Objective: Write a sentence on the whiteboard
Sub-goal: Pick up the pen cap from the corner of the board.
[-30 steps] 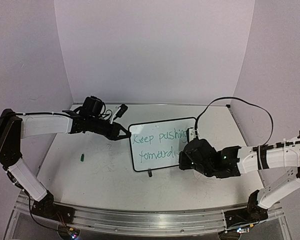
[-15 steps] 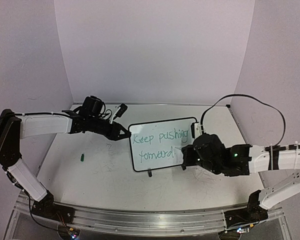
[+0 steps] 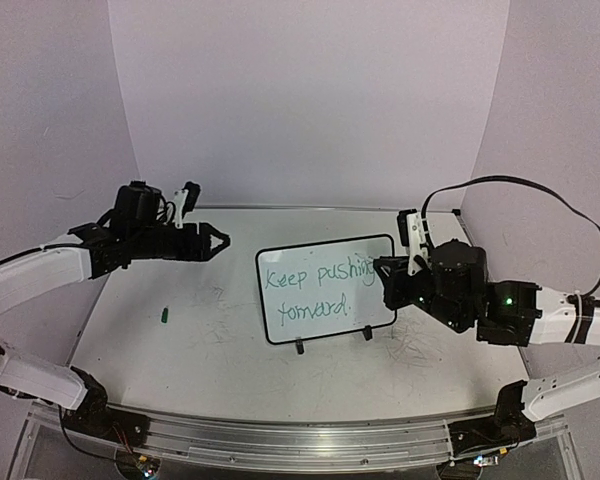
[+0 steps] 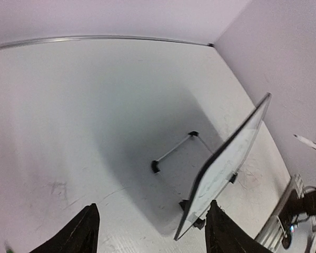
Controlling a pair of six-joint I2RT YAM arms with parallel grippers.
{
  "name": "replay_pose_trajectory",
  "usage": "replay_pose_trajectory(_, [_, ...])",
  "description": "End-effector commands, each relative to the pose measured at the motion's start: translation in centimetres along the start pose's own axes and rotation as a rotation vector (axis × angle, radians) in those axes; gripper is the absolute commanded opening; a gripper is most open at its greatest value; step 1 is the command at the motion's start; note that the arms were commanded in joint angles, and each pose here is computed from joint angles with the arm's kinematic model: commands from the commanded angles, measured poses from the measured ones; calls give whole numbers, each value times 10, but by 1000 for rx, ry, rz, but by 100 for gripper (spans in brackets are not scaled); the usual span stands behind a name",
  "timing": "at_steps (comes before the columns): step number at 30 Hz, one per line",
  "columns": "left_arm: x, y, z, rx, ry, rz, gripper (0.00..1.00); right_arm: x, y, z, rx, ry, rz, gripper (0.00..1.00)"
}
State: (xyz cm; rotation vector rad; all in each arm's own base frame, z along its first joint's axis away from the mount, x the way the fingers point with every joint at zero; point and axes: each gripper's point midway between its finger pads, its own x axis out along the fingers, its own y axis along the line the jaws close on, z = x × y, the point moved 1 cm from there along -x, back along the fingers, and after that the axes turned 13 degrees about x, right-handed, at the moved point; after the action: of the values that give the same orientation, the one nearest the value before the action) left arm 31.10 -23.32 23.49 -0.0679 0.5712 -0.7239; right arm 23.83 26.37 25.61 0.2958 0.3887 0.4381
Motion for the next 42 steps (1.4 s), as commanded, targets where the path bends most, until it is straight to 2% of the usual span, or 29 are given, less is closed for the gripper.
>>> replay_pose_trajectory(1, [-25,68,-63,-277,176,400,66,-5,34,22,-41,-48,181,0])
replay_pose_trajectory(4, [-42,98,-111,-399,324,539,61,-5,39,17,-61,-27,216,0])
replay_pose_trajectory(7, [-50,115,-146,-482,405,608,60,-11,37,16,-60,-28,232,0])
replay_pose_trajectory(11, [-45,126,-171,-476,491,669,54,-18,33,18,-41,-40,240,0])
replay_pose_trajectory(16, [-32,140,-186,-422,578,716,42,-23,29,20,-28,-57,234,0])
replay_pose_trajectory(27, [4,159,-200,-319,617,703,34,-26,27,22,1,-63,237,0])
replay_pose_trajectory(32, [5,163,-205,-294,638,717,28,-27,25,23,15,-69,230,0])
replay_pose_trajectory(38, [2,165,-196,-262,618,722,12,-25,23,26,32,-74,210,0])
replay_pose_trajectory(42, [-11,158,-164,-265,522,723,4,-26,20,33,56,-93,190,0])
